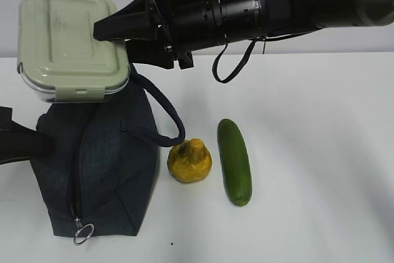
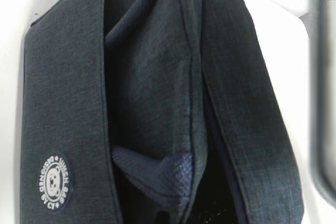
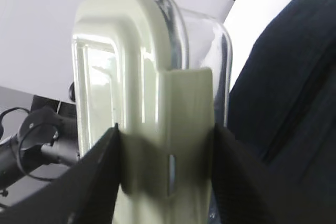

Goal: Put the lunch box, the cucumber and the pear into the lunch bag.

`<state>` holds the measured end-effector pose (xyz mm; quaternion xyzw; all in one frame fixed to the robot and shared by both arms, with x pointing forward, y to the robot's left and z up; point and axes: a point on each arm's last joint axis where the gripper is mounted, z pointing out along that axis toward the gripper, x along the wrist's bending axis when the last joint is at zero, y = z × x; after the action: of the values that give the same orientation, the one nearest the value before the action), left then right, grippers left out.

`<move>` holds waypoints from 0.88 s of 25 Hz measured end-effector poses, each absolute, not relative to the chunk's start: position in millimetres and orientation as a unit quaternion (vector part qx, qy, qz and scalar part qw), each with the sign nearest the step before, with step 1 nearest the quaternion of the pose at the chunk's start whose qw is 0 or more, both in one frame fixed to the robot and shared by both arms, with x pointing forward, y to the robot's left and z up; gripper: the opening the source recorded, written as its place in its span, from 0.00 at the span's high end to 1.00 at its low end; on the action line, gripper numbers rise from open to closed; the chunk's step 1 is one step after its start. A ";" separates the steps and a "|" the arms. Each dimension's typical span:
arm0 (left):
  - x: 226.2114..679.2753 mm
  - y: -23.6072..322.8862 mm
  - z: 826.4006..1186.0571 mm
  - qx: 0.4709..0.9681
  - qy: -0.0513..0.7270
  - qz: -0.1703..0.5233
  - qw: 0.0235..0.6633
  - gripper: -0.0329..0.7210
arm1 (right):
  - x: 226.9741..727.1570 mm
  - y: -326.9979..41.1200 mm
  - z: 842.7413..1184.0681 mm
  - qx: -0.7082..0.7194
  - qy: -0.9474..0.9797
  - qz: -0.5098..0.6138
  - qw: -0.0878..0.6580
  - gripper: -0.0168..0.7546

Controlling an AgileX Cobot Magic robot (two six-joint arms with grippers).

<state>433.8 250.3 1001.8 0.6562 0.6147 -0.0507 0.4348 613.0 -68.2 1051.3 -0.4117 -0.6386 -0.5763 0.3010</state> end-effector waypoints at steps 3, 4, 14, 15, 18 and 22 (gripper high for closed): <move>433.8 250.3 1001.9 0.656 0.615 -0.051 0.435 0.98 | 620.8 -66.7 1039.2 -0.430 -0.633 -0.572 0.295 0.48; 433.9 250.4 1001.9 0.656 0.615 -0.050 0.435 0.98 | 622.4 -66.4 1035.4 -0.435 -0.632 -0.570 0.294 0.48; 435.2 251.4 1001.8 0.653 0.619 -0.042 0.435 0.98 | 626.5 -69.0 994.8 -0.460 -0.666 -0.498 0.309 0.48; 435.3 251.5 1001.8 0.652 0.619 -0.042 0.435 0.98 | 625.9 -71.1 993.1 -0.458 -0.676 -0.488 0.307 0.48; 435.4 251.6 1001.8 0.652 0.620 -0.041 0.435 0.98 | 625.2 -77.4 988.5 -0.461 -0.695 -0.462 0.303 0.48; 435.5 251.6 1001.8 0.651 0.620 -0.041 0.436 0.98 | 624.0 -83.6 981.2 -0.468 -0.722 -0.421 0.287 0.48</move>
<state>435.5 251.6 1001.8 0.6514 0.6197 -0.0411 0.4358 624.0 -83.6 981.2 -0.4684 -0.7217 -0.4208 0.2875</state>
